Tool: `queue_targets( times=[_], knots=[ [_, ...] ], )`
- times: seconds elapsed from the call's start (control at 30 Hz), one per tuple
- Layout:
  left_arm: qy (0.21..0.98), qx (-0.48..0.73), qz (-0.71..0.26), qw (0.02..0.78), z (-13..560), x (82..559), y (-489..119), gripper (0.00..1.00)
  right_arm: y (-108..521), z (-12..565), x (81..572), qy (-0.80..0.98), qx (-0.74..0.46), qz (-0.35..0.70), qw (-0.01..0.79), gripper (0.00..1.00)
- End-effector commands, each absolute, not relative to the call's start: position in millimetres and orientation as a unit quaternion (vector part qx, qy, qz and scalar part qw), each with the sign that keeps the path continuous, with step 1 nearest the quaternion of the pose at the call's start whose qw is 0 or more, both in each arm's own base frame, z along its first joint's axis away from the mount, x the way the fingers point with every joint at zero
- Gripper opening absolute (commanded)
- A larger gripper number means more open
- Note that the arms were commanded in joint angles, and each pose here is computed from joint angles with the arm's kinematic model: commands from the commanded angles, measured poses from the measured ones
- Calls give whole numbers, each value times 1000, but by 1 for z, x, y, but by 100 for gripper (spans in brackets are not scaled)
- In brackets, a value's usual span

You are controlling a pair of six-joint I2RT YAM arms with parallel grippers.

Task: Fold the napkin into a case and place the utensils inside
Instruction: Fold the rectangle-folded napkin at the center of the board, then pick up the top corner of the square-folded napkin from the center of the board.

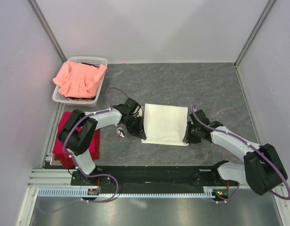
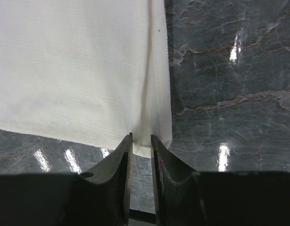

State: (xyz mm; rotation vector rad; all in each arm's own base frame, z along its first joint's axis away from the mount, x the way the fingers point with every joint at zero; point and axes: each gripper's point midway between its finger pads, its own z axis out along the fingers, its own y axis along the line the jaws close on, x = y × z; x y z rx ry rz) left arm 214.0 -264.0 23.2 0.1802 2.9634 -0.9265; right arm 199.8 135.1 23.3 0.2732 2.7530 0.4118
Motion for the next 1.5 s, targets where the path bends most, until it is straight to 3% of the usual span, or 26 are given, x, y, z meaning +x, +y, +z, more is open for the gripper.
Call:
queue_targets(
  times=[0.0,0.27,0.37,0.4,0.5,0.8,1.2,1.47],
  knots=[
    [946,60,-315,44,35,224,-272,12,140,29,206,963,105,162,189,30],
    [935,65,-345,55,59,222,-279,14,147,21,201,961,113,180,176,30],
    [934,67,-346,62,67,224,-280,15,149,28,206,958,114,186,185,24],
    [934,69,-344,65,69,225,-279,15,150,33,209,957,114,188,191,15],
    [934,71,-342,72,73,228,-279,15,150,44,214,955,111,186,201,0],
    [938,70,-333,62,66,226,-276,17,132,47,204,960,117,150,206,0],
    [962,49,-268,36,11,219,-255,14,123,14,198,969,108,118,186,0],
    [965,48,-256,38,6,210,-246,14,115,28,205,969,96,95,205,0]
  ],
)
